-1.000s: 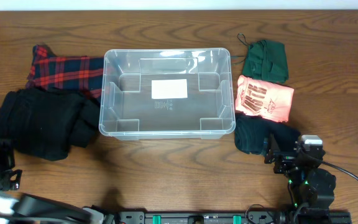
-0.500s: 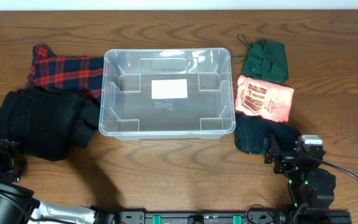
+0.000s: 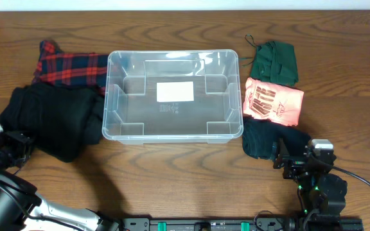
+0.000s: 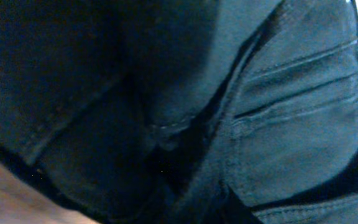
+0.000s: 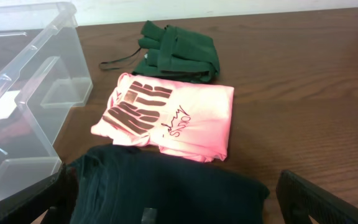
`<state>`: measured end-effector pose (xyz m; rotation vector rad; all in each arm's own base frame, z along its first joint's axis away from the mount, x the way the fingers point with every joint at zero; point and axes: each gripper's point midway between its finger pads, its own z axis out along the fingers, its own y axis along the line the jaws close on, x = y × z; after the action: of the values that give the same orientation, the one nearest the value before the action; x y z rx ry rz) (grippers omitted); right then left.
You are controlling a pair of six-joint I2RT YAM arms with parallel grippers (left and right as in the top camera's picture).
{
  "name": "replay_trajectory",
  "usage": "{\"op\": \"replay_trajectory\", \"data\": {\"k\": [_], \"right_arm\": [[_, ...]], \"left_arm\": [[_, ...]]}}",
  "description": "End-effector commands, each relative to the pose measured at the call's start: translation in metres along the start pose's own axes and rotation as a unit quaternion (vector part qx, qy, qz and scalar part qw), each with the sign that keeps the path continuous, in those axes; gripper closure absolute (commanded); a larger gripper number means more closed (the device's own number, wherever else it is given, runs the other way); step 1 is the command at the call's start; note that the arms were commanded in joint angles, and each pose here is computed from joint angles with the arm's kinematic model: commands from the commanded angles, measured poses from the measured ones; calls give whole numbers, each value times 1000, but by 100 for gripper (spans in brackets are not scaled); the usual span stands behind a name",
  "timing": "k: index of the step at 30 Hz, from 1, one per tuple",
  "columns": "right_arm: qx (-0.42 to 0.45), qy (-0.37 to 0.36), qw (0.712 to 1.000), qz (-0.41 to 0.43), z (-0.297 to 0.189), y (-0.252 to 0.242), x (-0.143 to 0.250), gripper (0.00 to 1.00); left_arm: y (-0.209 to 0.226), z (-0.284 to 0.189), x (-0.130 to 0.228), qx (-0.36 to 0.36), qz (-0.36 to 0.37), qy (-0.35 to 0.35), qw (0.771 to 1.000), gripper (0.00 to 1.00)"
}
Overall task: Pack container
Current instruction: 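Grasp the black garment with the left gripper and gather it, then lift the black garment and carry it into the clear bin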
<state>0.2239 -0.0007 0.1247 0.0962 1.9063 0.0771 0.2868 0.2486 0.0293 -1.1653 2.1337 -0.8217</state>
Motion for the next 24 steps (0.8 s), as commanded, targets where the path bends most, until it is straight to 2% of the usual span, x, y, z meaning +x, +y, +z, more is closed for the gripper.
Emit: {"op": "replay_trajectory", "data": {"k": [1, 3, 8, 12, 17, 21, 24], "right_arm": [[-3, 0, 1000, 5, 0, 1, 1, 1], [-3, 0, 1000, 5, 0, 1, 1, 1], [-3, 0, 1000, 5, 0, 1, 1, 1], [-3, 0, 1000, 5, 0, 1, 1, 1], [-3, 0, 1000, 5, 0, 1, 1, 1], [-3, 0, 1000, 5, 0, 1, 1, 1], [-3, 0, 1000, 5, 0, 1, 1, 1]], "left_arm": [[-8, 7, 10, 38, -24, 17, 999, 87], [-12, 2, 7, 51, -40, 12, 998, 94], [-42, -31, -5, 99, -63, -18, 993, 94], [-86, -77, -18, 115, -46, -70, 990, 94], [-173, -148, -16, 137, 15, -154, 978, 94], [-249, -191, 9, 179, 89, -205, 958, 94], [-294, -212, 31, 217, 116, -223, 943, 94]]}}
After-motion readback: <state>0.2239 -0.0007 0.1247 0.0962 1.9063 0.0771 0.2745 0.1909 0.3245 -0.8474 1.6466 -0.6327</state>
